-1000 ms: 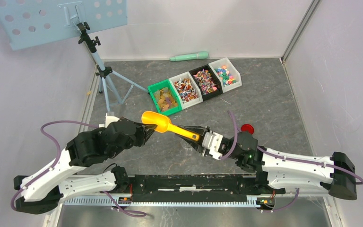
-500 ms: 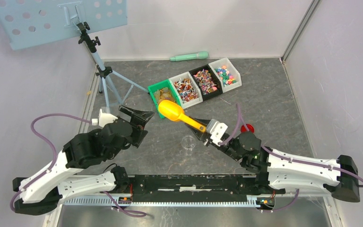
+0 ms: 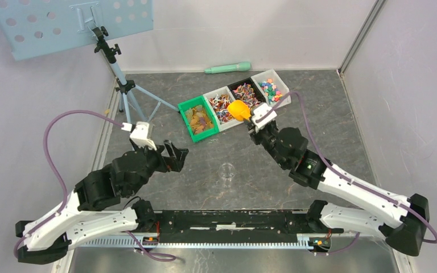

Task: Pack the candies
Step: Scoop the fake candies from the storage box.

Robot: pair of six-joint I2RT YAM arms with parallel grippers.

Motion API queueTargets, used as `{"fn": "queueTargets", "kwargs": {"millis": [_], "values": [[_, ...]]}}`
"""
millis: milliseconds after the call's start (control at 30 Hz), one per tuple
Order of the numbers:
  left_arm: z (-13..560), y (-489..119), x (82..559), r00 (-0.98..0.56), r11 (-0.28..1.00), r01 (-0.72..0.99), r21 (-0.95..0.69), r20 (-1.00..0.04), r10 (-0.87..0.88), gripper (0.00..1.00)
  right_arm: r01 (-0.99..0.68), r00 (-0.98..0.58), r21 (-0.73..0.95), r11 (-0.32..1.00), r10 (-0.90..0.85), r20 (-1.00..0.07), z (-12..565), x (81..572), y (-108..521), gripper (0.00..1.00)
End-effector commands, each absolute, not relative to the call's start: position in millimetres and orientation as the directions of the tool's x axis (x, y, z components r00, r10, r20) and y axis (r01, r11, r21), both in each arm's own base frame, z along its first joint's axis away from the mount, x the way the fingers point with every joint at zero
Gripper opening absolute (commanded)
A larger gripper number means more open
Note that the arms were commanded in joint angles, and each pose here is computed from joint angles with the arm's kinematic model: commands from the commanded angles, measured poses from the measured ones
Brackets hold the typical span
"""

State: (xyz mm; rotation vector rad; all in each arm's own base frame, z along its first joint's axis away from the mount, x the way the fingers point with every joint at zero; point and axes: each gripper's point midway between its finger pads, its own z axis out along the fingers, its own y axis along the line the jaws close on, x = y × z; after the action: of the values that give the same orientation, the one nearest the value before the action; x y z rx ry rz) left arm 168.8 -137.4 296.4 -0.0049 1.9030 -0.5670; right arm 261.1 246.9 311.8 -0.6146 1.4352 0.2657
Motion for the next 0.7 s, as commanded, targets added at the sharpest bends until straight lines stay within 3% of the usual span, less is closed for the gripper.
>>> {"fn": "queueTargets", "kwargs": {"millis": [0,300,667], "values": [[280.4,-128.4,173.9,-0.292,0.920,0.379,-0.101,-0.956,0.015,1.00,-0.521,0.035,-0.216,0.826,-0.232,-0.972,306.6,280.2,245.4,0.00],[272.8,-102.1,172.8,-0.213,0.936,0.341,-0.087,-0.977,-0.013,1.00,-0.552,-0.122,-0.211,0.807,-0.329,-0.937,286.9,327.1,261.0,0.00],[285.5,-63.7,164.8,-0.118,0.939,0.277,-0.203,-0.977,-0.176,1.00,-0.556,-0.278,-0.188,0.810,-0.394,-0.876,249.1,365.1,286.1,0.00]]}}
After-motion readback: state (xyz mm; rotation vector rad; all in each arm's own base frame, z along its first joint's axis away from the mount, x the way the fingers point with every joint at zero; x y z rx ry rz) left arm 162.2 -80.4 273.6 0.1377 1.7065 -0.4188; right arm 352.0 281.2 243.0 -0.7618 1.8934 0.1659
